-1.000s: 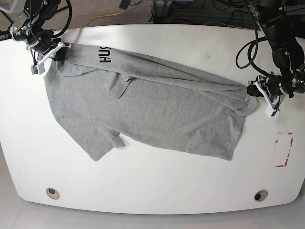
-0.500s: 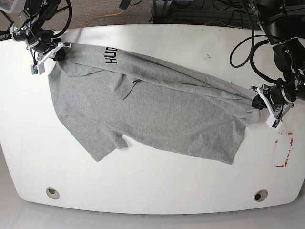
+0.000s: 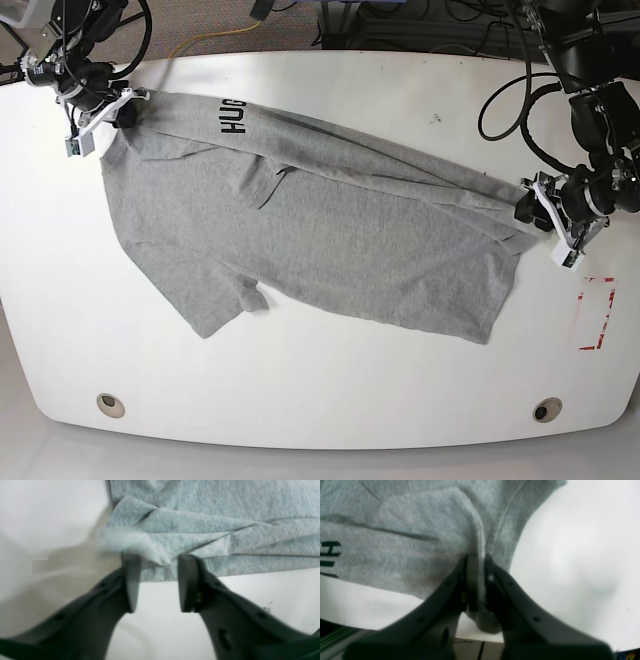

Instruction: Fold the T-shirt properly

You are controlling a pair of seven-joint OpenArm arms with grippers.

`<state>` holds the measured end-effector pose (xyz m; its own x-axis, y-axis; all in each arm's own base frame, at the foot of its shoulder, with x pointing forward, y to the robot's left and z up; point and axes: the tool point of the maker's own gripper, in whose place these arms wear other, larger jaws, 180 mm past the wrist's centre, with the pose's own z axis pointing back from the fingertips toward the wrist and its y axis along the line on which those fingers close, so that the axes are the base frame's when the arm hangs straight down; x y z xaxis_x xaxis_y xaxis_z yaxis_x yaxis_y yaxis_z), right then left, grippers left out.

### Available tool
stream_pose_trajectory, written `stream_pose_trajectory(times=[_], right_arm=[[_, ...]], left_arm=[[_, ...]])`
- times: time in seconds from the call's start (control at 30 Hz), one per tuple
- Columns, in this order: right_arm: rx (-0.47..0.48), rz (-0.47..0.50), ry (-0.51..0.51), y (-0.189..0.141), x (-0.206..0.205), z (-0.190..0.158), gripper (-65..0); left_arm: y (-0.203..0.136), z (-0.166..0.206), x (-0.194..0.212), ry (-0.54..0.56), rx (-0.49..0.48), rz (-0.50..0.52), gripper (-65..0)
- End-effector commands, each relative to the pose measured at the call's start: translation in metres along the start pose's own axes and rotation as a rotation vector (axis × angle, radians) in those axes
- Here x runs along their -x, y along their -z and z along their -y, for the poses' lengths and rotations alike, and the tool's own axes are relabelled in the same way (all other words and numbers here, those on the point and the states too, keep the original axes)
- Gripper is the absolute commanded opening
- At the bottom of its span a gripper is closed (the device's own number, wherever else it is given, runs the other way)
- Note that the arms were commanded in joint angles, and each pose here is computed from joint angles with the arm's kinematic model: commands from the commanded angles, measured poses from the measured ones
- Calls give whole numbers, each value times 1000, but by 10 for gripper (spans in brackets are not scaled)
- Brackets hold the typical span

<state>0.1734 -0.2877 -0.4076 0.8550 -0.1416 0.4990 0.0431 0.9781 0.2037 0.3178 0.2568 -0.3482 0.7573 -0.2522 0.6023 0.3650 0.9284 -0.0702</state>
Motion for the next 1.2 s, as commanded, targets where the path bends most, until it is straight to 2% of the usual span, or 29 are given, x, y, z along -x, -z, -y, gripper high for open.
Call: stream_pose_trajectory(times=[0.0,0.13,0.37,0.53,0.7,0.9,1.0,1.17], right_arm=[[7,40,-17,-5,-13,3,-617],[7,48,-19,-5,-17,3,-617],[-9,42,-33,-1,-18,-3,-617],[-29,31,-52,4,-18,-11,-617],[-29,31,-52,4,-18,-11,-617],[-29,31,-52,4,-18,-11,-617],[-29,31,-52,4,-18,-11,-617],[-27,33,-52,3,-18,-10,-617]], left_arm=[[-7,-6,-17,18,-15,48,-356],[-8,-9,-17,20,-27,45,-318],[-5,-20,-2,18,-74,-23,-247],[-9,-26,-9,10,-88,-2,-229],[-20,-48,-4,-69,-134,24,-158],[-5,-56,4,-133,-95,11,-154],[5,-51,2,-132,-66,22,-157],[10,-47,2,-133,-53,21,-201]])
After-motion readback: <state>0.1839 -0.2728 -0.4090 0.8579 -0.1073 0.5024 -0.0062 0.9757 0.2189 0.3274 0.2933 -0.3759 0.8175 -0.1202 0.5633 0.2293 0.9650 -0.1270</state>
